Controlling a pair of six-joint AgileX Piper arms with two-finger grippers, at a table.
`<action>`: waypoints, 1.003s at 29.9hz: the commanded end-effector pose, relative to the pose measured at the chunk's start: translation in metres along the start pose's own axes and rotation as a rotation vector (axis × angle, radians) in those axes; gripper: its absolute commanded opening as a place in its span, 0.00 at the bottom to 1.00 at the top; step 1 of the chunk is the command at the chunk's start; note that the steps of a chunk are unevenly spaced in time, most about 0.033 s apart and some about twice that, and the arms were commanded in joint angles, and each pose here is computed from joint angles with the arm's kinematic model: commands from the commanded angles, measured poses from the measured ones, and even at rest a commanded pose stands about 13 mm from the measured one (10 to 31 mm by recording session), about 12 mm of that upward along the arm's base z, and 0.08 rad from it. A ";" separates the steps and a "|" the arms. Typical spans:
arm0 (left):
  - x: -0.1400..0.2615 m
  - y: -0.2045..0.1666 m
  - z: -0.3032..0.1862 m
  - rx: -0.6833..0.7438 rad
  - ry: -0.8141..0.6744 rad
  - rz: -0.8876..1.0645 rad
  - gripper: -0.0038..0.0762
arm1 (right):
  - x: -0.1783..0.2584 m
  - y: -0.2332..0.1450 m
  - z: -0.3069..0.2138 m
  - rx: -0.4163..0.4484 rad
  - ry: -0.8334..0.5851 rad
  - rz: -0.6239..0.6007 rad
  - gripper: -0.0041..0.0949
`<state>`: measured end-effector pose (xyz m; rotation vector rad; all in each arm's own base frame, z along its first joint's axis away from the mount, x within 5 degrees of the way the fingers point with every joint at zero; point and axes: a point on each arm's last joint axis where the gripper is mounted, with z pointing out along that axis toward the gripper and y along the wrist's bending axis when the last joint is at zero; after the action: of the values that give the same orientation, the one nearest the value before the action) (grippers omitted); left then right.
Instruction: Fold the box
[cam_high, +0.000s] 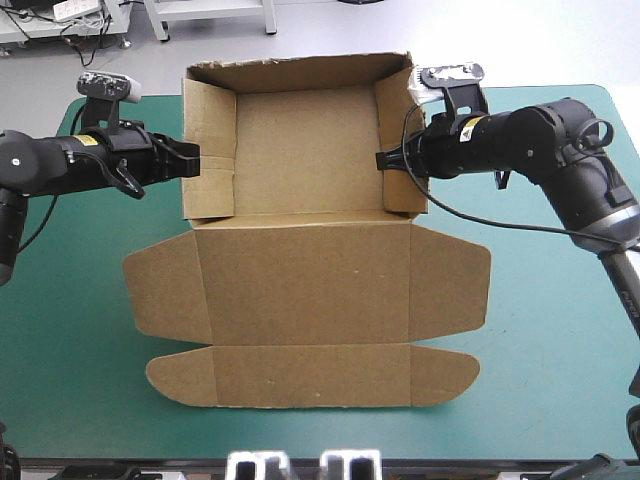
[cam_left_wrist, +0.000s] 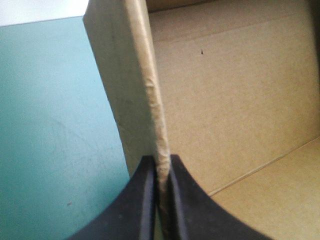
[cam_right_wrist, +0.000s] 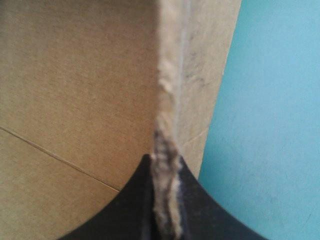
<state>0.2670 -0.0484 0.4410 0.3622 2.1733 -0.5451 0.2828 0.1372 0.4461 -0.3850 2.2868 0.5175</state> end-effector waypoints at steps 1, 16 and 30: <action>-0.017 -0.016 -0.029 -0.017 -0.082 0.001 0.03 | 0.004 0.005 -0.024 0.025 0.037 -0.015 0.04; 0.009 -0.023 0.057 -0.151 0.315 0.032 0.03 | 0.015 -0.013 0.063 0.050 0.279 0.066 0.04; 0.041 -0.009 0.170 -0.222 0.499 -0.129 0.03 | 0.028 -0.032 0.144 0.074 0.356 0.130 0.04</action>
<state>0.3481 -0.1277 0.3046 0.3052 2.8029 -0.1956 0.3645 0.1687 0.3020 -0.3318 2.8035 0.3444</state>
